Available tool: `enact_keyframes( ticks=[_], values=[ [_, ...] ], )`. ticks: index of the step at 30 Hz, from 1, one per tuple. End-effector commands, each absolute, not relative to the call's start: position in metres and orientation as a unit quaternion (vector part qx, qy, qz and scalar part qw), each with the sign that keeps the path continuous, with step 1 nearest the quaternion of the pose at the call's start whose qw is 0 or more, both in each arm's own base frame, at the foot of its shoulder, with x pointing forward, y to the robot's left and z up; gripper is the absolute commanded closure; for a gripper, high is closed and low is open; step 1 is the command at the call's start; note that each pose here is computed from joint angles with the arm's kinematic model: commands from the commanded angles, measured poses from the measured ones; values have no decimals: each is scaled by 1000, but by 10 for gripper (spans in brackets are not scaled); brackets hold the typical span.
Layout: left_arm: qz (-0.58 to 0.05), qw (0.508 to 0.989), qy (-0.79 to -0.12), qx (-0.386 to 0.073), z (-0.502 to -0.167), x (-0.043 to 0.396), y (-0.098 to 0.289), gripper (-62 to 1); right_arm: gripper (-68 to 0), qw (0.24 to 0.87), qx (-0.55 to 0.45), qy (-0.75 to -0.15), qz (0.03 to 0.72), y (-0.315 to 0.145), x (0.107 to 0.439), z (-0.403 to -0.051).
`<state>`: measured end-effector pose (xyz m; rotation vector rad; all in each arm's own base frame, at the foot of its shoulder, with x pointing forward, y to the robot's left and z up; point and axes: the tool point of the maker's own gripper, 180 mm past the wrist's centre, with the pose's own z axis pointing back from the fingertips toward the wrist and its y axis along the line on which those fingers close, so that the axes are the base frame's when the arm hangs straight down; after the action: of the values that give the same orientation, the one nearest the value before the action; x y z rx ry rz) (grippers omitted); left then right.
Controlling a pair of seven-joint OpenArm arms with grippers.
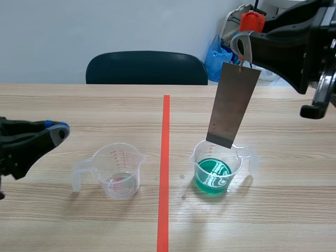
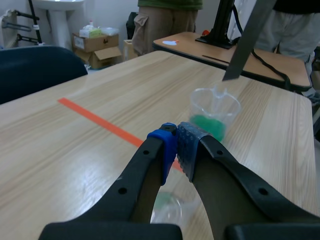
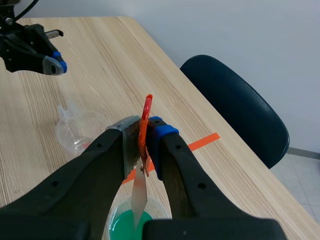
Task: Do the redox reaction experiment
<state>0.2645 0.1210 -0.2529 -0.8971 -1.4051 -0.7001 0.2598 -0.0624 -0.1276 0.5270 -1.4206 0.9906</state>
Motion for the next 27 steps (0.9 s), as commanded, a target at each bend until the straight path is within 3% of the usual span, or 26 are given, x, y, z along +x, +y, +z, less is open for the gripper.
enact_keyframes(
  ticks=[1,16,27],
  values=[
    [-304,613,-612,-397,-252,268,110,-26,-7,602,228,-632,432,-61,260,-114],
    [-355,589,-554,-470,-265,268,-12,-26,-6,602,228,-632,432,-61,260,-114],
    [-355,584,-542,-490,-264,263,-46,-26,-7,602,228,-632,432,-61,260,-114]
  ],
)
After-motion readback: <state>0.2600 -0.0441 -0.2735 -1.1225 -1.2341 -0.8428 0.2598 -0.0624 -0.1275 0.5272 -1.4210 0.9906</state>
